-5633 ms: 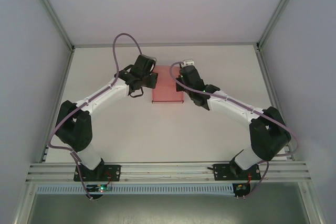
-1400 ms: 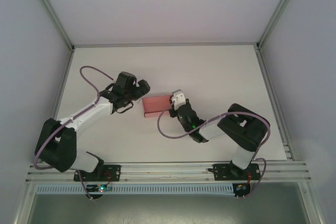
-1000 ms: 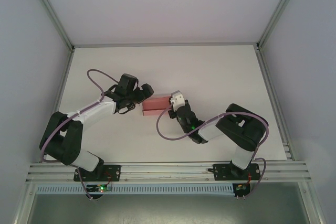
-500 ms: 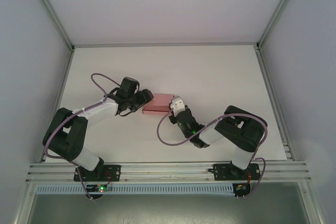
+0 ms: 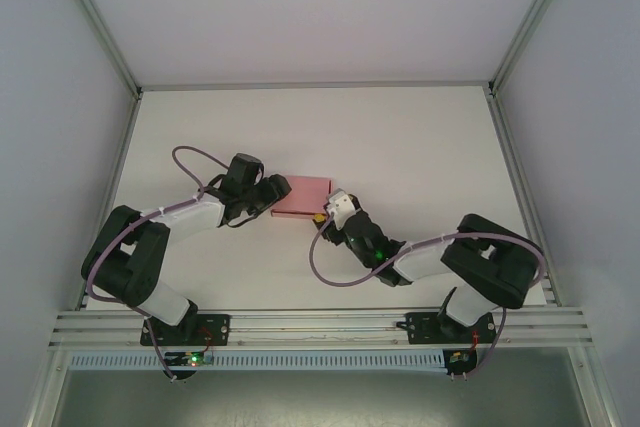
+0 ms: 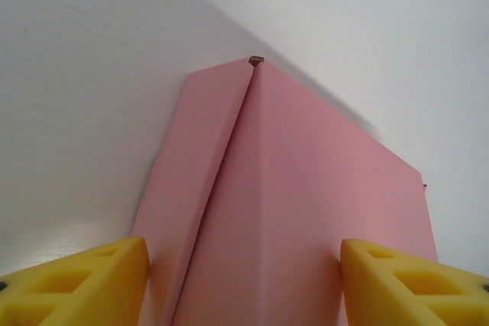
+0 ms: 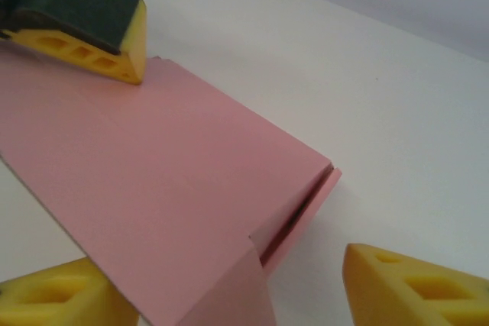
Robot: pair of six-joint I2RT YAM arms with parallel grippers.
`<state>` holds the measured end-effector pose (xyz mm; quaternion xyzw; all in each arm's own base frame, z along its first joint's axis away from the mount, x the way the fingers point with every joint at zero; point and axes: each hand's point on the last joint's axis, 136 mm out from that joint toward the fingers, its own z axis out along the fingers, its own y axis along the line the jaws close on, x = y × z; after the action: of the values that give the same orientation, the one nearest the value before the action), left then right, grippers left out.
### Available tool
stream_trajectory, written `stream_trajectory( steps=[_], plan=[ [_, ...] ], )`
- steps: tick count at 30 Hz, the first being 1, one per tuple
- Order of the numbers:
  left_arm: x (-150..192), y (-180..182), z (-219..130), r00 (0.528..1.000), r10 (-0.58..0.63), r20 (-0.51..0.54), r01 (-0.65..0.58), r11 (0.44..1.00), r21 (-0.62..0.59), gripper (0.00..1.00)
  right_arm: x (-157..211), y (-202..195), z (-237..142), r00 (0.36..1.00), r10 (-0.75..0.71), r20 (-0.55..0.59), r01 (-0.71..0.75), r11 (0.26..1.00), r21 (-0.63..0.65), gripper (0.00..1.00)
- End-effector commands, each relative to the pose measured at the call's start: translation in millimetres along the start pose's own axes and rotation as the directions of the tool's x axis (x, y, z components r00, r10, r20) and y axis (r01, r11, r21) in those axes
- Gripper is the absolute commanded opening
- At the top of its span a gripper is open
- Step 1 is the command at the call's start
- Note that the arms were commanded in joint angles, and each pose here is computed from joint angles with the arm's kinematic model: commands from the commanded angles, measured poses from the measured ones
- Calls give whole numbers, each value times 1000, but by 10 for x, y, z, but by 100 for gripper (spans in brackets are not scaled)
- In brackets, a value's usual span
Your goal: Assemble paper box
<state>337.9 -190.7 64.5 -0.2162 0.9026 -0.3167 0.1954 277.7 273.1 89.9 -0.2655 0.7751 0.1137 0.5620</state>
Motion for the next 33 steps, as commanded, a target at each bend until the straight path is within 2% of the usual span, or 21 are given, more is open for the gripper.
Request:
stream_trajectory(
  steps=[1,5,7,13,18,24,28,33],
  plan=[
    [146,411,22,1000,2,-28,-5,991,-136,65,17,115,-92,999,-11,-35,8,997,-79,78],
    [146,481,0,1000,21,-15,-23,985,-172,66,-127,177,-220,999,50,-15,-52,989,-138,94],
    [158,511,-4,999,34,-15,-36,982,-185,66,-233,158,-276,997,72,2,-71,987,-142,98],
    [220,570,4,998,55,-24,-58,979,-196,66,-534,-40,-375,989,151,9,-150,986,-73,98],
    [274,604,26,997,70,-39,-77,974,-213,66,-711,-384,-404,943,332,32,-332,943,4,98],
    [344,667,72,995,77,-67,-90,969,-230,63,-855,-623,-328,885,465,7,-464,885,-33,98],
    [388,693,111,995,68,-77,-85,969,-233,61,-804,-669,-162,836,542,-88,-548,833,-77,98],
    [424,684,172,993,68,-93,-87,970,-228,59,-539,-557,163,806,516,-288,-557,827,-75,98]
  ],
)
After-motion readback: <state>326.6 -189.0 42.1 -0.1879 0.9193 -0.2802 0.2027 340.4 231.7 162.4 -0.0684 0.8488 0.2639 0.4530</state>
